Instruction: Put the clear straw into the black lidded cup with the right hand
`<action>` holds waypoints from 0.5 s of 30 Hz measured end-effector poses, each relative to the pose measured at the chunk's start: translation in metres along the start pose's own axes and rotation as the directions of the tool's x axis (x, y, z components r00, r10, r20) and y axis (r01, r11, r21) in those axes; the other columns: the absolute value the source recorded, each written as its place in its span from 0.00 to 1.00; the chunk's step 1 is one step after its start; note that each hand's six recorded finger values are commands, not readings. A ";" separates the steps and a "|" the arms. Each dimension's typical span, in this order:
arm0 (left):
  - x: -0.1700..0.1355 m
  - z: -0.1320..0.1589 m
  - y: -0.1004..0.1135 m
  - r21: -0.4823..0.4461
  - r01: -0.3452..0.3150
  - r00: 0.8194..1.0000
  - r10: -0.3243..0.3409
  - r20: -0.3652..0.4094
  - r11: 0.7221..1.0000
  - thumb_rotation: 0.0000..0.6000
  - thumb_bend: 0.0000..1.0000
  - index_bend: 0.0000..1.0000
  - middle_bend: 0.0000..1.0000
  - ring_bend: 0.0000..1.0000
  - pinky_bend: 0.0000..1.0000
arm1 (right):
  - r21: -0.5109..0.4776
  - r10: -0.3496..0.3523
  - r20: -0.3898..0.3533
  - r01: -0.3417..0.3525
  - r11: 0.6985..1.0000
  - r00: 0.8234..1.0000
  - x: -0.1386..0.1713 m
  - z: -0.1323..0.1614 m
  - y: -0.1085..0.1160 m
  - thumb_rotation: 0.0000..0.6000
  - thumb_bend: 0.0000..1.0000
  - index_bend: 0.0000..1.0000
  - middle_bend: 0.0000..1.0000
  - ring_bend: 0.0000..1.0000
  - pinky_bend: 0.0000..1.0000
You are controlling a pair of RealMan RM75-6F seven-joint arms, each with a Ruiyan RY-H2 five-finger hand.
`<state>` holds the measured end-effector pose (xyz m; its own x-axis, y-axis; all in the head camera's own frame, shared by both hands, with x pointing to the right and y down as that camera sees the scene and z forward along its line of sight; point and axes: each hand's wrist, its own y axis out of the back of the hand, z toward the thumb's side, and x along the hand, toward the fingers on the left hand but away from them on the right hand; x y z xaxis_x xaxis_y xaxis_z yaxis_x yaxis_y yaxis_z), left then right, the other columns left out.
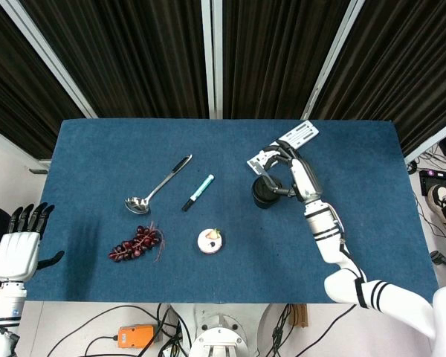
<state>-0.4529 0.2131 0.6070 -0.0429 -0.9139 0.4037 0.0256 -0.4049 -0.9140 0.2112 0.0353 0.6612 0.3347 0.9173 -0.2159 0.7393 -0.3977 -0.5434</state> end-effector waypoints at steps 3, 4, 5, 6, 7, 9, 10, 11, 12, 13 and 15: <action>0.000 -0.001 -0.001 -0.001 0.002 1.000 -0.002 -0.002 1.000 1.00 0.08 0.09 0.09 0.02 0.00 | -0.009 0.001 0.005 -0.001 1.000 1.000 -0.001 -0.002 -0.002 1.00 0.56 0.70 0.33 0.16 0.15; 0.000 -0.001 -0.001 -0.001 0.002 1.000 -0.002 -0.003 1.000 1.00 0.08 0.09 0.09 0.02 0.00 | -0.012 0.001 0.007 -0.001 1.000 1.000 -0.001 -0.003 -0.003 1.00 0.56 0.70 0.33 0.16 0.15; 0.000 -0.001 -0.001 -0.001 0.002 1.000 -0.002 -0.003 1.000 1.00 0.08 0.09 0.09 0.02 0.00 | -0.015 0.002 0.009 -0.002 1.000 1.000 -0.001 -0.004 -0.003 1.00 0.56 0.70 0.33 0.16 0.15; 0.000 -0.001 -0.001 -0.001 0.003 1.000 -0.003 -0.004 1.000 1.00 0.08 0.09 0.09 0.02 0.00 | -0.017 0.002 0.013 -0.002 1.000 1.000 -0.001 -0.005 -0.004 1.00 0.56 0.70 0.33 0.16 0.15; 0.000 -0.001 -0.001 -0.002 0.003 1.000 -0.004 -0.004 1.000 1.00 0.08 0.09 0.09 0.02 0.00 | -0.019 0.002 0.015 -0.002 1.000 1.000 -0.001 -0.006 -0.004 1.00 0.56 0.70 0.33 0.16 0.15; 0.000 -0.001 -0.002 -0.003 0.003 1.000 -0.003 -0.004 1.000 1.00 0.08 0.09 0.09 0.02 0.00 | -0.030 0.002 0.020 -0.001 1.000 1.000 0.000 -0.009 -0.005 1.00 0.56 0.70 0.33 0.16 0.15; 0.000 -0.001 -0.002 -0.003 0.003 1.000 -0.003 -0.005 1.000 1.00 0.08 0.09 0.09 0.02 0.00 | -0.034 0.002 0.021 -0.001 0.999 1.000 0.000 -0.010 -0.005 1.00 0.56 0.70 0.33 0.16 0.15; 0.000 -0.001 -0.002 -0.004 0.004 1.000 -0.004 -0.005 1.000 1.00 0.08 0.09 0.09 0.02 0.00 | -0.039 0.000 0.023 0.000 0.999 1.000 0.000 -0.011 -0.005 1.00 0.56 0.70 0.33 0.16 0.15; 0.000 -0.001 -0.002 -0.005 0.004 1.000 -0.004 -0.005 1.000 1.00 0.08 0.09 0.09 0.02 0.00 | -0.045 -0.002 0.027 0.003 0.999 1.000 0.001 -0.013 -0.005 1.00 0.56 0.70 0.33 0.16 0.15; 0.000 -0.001 -0.002 -0.005 0.005 1.000 -0.005 -0.005 1.000 1.00 0.08 0.09 0.09 0.02 0.00 | -0.050 -0.004 0.030 0.005 0.999 1.000 0.001 -0.014 -0.004 1.00 0.56 0.70 0.33 0.16 0.15; 0.001 -0.001 -0.002 -0.005 0.005 1.000 -0.005 -0.004 1.000 1.00 0.08 0.09 0.09 0.02 0.00 | -0.064 -0.009 0.036 0.011 0.998 0.999 0.003 -0.017 -0.004 1.00 0.56 0.70 0.33 0.16 0.14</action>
<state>-0.4542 0.2133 0.6093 -0.0472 -0.9117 0.4082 0.0203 -0.4094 -0.9121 0.2194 0.0388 0.6762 0.3071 0.9210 -0.2397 0.7789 -0.3879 -0.4927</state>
